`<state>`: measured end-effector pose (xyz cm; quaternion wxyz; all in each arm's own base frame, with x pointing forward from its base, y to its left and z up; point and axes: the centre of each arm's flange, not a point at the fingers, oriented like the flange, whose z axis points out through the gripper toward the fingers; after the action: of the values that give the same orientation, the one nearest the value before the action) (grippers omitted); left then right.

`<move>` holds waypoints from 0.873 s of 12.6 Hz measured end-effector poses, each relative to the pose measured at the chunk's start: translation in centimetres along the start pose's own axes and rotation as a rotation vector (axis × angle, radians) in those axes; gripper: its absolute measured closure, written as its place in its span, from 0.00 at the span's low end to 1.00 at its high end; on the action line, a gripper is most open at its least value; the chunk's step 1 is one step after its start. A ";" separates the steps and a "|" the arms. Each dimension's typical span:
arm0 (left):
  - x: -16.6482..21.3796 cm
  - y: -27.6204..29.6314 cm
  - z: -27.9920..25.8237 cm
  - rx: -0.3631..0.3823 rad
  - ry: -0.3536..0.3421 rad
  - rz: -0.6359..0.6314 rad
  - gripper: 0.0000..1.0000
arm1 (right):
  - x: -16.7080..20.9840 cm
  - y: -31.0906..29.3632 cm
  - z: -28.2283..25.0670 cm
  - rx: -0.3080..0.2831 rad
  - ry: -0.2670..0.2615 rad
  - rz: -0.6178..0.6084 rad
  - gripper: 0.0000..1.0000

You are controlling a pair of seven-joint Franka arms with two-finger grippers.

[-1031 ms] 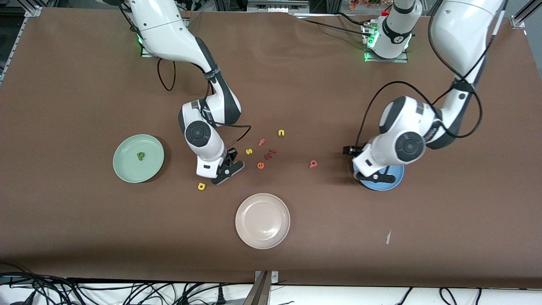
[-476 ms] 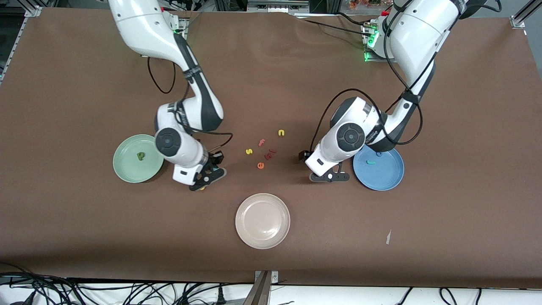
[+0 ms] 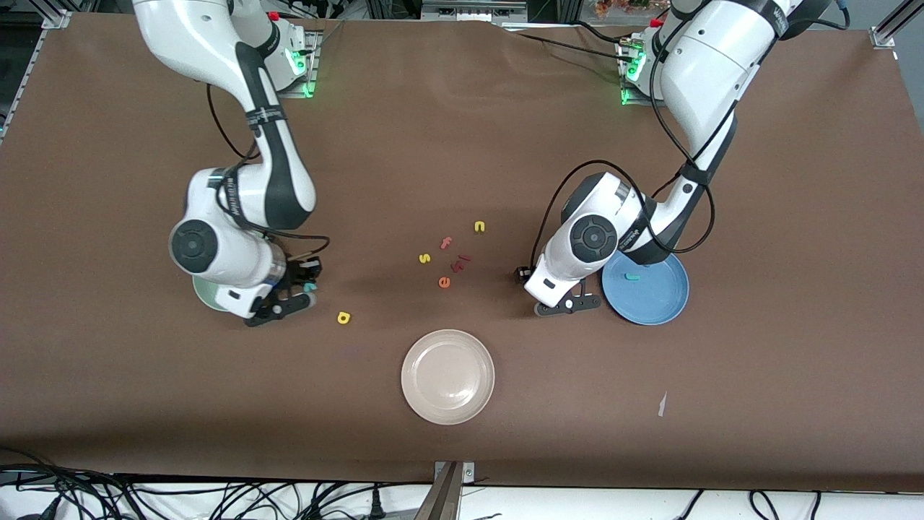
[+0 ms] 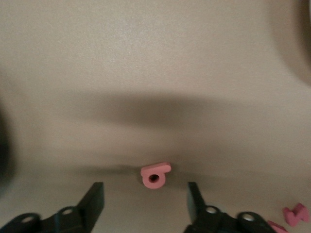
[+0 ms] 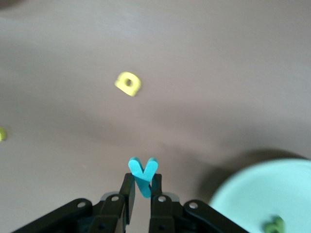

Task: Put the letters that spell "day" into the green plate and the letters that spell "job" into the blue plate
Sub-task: 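Place the y on the green plate while the left gripper grasps the b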

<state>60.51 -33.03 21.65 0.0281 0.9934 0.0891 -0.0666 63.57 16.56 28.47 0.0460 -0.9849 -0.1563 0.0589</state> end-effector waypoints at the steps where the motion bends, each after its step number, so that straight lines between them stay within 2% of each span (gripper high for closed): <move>1: 0.0 -0.1 0.5 0.004 -0.006 -0.005 0.28 | -1.0 1.6 -0.4 0.001 -0.004 0.017 0.82; 2: 0.0 -0.1 0.9 0.005 -0.009 -0.012 0.36 | -2.1 3.5 -0.7 0.003 -0.010 0.027 0.82; 6: 0.2 0.1 2.2 -0.013 -0.002 -0.071 0.37 | -6.8 10.3 0.7 0.004 -0.056 0.074 0.84; 9: 0.1 0.4 2.7 -0.024 0.004 -0.091 0.37 | -8.6 12.1 2.6 -0.009 -0.066 0.109 0.84; 11: -0.2 0.9 3.3 -0.030 0.006 -0.103 0.37 | -8.6 12.2 2.7 -0.012 -0.060 0.110 0.67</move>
<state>60.06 -34.13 18.48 0.0393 0.9871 0.1415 -0.0634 58.83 2.49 25.39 0.0320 -0.9900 -0.1036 0.0899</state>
